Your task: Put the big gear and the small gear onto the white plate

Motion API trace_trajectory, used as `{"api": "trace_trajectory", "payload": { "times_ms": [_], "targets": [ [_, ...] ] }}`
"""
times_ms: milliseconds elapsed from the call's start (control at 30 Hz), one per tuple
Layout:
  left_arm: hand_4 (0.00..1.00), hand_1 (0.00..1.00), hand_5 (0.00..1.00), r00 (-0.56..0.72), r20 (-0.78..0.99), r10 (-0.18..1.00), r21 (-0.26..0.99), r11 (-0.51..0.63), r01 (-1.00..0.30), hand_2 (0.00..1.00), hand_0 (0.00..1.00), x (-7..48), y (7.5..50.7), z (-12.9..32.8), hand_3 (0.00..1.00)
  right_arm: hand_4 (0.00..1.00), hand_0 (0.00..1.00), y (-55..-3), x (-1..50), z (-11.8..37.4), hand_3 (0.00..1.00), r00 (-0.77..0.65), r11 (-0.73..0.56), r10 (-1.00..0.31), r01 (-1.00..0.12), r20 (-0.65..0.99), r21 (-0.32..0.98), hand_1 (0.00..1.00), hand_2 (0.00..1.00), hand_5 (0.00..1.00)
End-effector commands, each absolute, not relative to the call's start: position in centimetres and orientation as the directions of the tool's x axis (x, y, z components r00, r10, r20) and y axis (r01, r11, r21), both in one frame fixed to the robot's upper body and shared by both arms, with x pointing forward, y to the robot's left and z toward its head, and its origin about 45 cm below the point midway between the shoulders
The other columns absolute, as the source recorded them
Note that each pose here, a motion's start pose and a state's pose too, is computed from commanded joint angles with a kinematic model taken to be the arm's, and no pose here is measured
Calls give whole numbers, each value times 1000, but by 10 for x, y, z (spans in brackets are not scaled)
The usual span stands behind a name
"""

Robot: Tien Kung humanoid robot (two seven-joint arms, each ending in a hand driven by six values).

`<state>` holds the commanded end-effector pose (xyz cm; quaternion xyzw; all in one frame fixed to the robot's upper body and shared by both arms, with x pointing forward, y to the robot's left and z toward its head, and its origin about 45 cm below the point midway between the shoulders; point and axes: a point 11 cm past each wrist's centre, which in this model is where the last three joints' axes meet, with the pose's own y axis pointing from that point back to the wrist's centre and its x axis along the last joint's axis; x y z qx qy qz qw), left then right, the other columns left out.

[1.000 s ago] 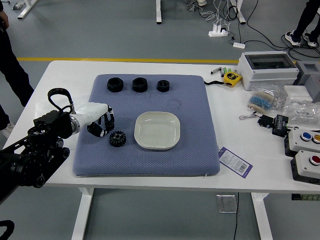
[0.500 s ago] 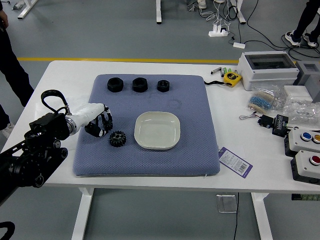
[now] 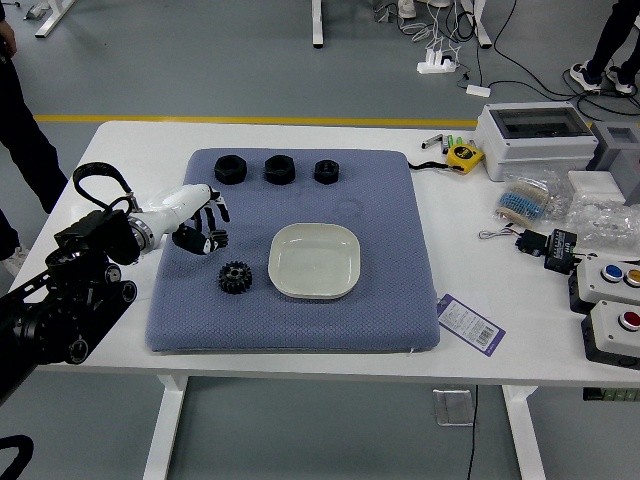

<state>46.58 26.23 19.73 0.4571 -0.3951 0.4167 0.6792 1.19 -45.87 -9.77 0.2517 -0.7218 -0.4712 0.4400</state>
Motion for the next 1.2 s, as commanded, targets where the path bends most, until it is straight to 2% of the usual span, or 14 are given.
{"api": "trace_trajectory", "payload": {
  "times_ms": [800, 833, 1000, 1033, 1200],
  "targets": [
    [746, 371, 2, 282, 938, 202, 198, 356, -913, 439, 483, 463, 221, 227, 557, 793, 663, -459, 15, -97, 600, -485, 431, -779, 47, 397, 901, 653, 733, 723],
    [682, 439, 2, 278, 940, 196, 197, 353, -915, 492, 510, 463, 222, 228, 570, 793, 662, -460, 15, -97, 599, -485, 431, -779, 46, 397, 901, 652, 732, 723],
    [682, 439, 2, 292, 938, 185, 223, 320, -921, 492, 510, 465, 232, 223, 570, 793, 662, -460, 15, -97, 599, -488, 432, -777, 45, 397, 901, 652, 732, 723],
    [696, 496, 2, 294, 939, 181, 228, 313, -922, 545, 550, 466, 234, 221, 580, 793, 662, -460, 15, -97, 599, -487, 432, -778, 45, 397, 901, 652, 732, 723],
    [696, 496, 2, 319, 938, 136, 271, 284, -920, 545, 550, 466, 244, 209, 580, 793, 662, -460, 16, -97, 599, -484, 431, -780, 44, 397, 901, 652, 732, 723]
  ]
}}
